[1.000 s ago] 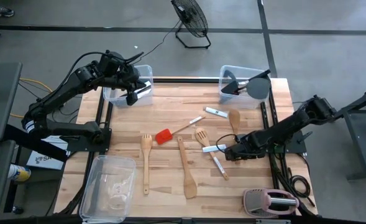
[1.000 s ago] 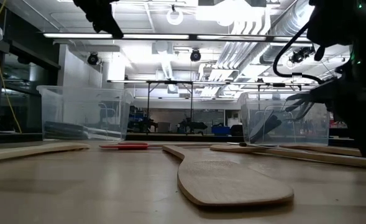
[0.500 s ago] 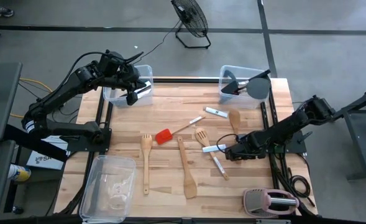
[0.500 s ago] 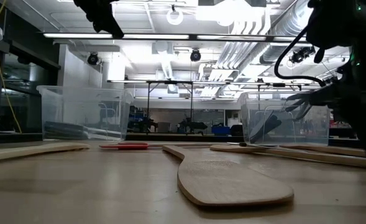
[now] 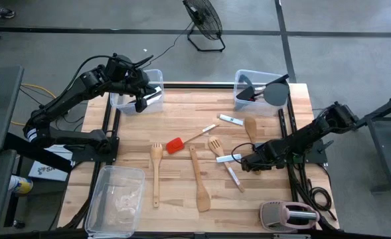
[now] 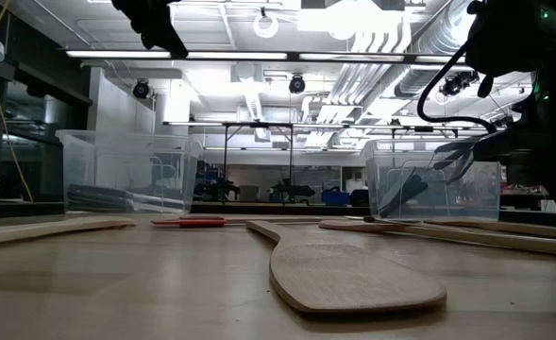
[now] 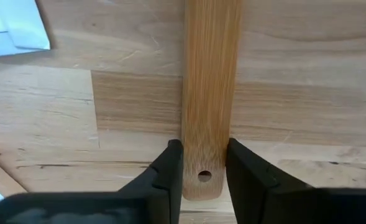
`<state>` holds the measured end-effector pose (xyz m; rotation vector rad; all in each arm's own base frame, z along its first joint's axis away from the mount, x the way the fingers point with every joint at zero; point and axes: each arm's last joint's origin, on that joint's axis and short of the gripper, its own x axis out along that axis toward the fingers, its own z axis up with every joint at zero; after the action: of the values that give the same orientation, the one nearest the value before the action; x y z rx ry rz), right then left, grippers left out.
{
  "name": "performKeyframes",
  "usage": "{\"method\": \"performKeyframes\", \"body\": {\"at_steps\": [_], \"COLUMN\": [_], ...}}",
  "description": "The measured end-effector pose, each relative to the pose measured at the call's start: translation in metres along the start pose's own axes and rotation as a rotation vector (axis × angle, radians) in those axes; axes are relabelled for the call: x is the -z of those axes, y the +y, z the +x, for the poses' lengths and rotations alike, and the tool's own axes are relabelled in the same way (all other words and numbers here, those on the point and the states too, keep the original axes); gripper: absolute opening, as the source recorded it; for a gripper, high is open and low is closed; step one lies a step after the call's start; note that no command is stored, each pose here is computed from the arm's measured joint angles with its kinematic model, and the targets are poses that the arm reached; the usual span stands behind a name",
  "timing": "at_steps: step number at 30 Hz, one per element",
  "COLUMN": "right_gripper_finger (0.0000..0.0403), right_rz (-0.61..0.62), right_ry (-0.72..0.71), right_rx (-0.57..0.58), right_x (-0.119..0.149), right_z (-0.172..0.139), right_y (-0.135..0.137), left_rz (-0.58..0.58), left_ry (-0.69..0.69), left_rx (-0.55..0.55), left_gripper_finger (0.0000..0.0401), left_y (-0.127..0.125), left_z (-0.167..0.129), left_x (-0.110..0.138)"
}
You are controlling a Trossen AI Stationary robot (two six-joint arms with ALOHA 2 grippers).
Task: Pick & Place Kitchen Items
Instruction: Put the brown serving spoon into the bottom transparent bin
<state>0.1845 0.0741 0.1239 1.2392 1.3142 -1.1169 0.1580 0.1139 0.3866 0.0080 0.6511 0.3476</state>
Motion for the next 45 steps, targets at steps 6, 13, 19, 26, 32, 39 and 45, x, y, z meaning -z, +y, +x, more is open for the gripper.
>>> {"method": "performKeyframes", "body": {"at_steps": [6,13,19,26,32,39,45], "right_gripper_finger": [0.0086,0.0086,0.0086,0.0086,0.0086,0.0086,0.0086], "right_rz": [-0.023,-0.070,-0.117,-0.154,-0.192,-0.341,-0.454], "right_ry": [0.022,0.052,0.105,0.063,0.011,-0.001,-0.082], "right_rx": [0.005,-0.037,-0.070,-0.125,-0.128,-0.171,-0.206], "right_x": [0.001,0.002,0.006,0.007,0.008,0.013,0.013], "right_z": [0.000,-0.008,-0.018,-0.030,-0.042,-0.063,-0.084], "right_y": [0.000,-0.001,0.003,0.007,0.011,0.022,0.031], "left_rz": [0.000,0.000,-0.001,-0.004,-0.013,-0.018,-0.033], "left_ry": [0.000,0.000,0.004,0.013,0.029,0.029,0.025], "left_rx": [0.000,0.001,0.002,0.004,0.009,0.009,0.008], "left_gripper_finger": [0.0000,0.0000,0.0000,0.0000,0.0000,0.0000,0.0000], "left_y": [0.000,0.000,0.000,0.000,-0.001,-0.001,-0.001], "left_z": [0.000,0.000,0.000,0.000,0.000,0.000,0.000], "left_x": [0.000,0.000,0.000,0.001,0.003,0.003,0.002]}}
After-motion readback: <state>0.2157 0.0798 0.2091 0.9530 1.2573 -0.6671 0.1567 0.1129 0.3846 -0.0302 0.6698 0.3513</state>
